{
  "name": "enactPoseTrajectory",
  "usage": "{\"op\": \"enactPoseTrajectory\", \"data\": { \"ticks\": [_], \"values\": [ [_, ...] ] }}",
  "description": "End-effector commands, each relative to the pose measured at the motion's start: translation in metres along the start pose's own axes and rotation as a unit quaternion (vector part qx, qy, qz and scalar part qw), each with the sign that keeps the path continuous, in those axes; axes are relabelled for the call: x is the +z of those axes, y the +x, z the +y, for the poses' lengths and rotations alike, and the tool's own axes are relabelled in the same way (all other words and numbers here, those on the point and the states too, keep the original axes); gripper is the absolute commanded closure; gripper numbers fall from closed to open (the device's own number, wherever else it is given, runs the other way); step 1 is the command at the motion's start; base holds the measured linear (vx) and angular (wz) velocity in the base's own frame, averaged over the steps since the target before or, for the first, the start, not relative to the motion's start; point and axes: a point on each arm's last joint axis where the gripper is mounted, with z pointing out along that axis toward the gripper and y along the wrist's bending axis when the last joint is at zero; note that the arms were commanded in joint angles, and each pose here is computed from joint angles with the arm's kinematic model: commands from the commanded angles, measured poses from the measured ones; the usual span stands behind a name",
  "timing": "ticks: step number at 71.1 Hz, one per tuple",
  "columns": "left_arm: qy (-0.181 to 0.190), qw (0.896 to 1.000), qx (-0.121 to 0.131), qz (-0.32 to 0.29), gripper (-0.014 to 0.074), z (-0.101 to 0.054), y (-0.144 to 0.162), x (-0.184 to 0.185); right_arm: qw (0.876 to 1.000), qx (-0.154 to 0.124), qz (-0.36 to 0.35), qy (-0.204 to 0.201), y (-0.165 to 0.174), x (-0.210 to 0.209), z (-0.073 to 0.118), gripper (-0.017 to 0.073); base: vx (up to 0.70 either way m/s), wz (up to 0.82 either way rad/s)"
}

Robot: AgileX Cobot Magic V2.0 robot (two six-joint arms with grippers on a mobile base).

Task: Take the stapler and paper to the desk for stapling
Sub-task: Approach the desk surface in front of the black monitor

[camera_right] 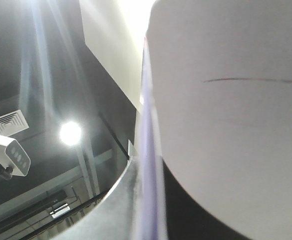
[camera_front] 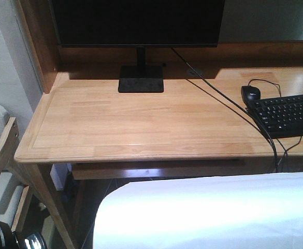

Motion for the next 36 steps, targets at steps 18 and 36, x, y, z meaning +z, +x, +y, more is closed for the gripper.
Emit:
{"op": "enactPoseTrajectory", "data": {
  "ticks": [18, 36],
  "values": [
    [-0.018, 0.998, -0.016, -0.057, 0.0600, 0.0040, -0.0165, -0.0047, 1.000, 0.002, -0.007, -0.013, -0.0012, 0.0001, 0.0014, 0.0568, 0.15, 0.02],
    [-0.018, 0.998, -0.016, -0.057, 0.0600, 0.0040, -0.0165, -0.0047, 1.000, 0.002, -0.007, -0.013, -0.0012, 0.0001, 0.0014, 0.0568, 0.15, 0.00]
  ]
}}
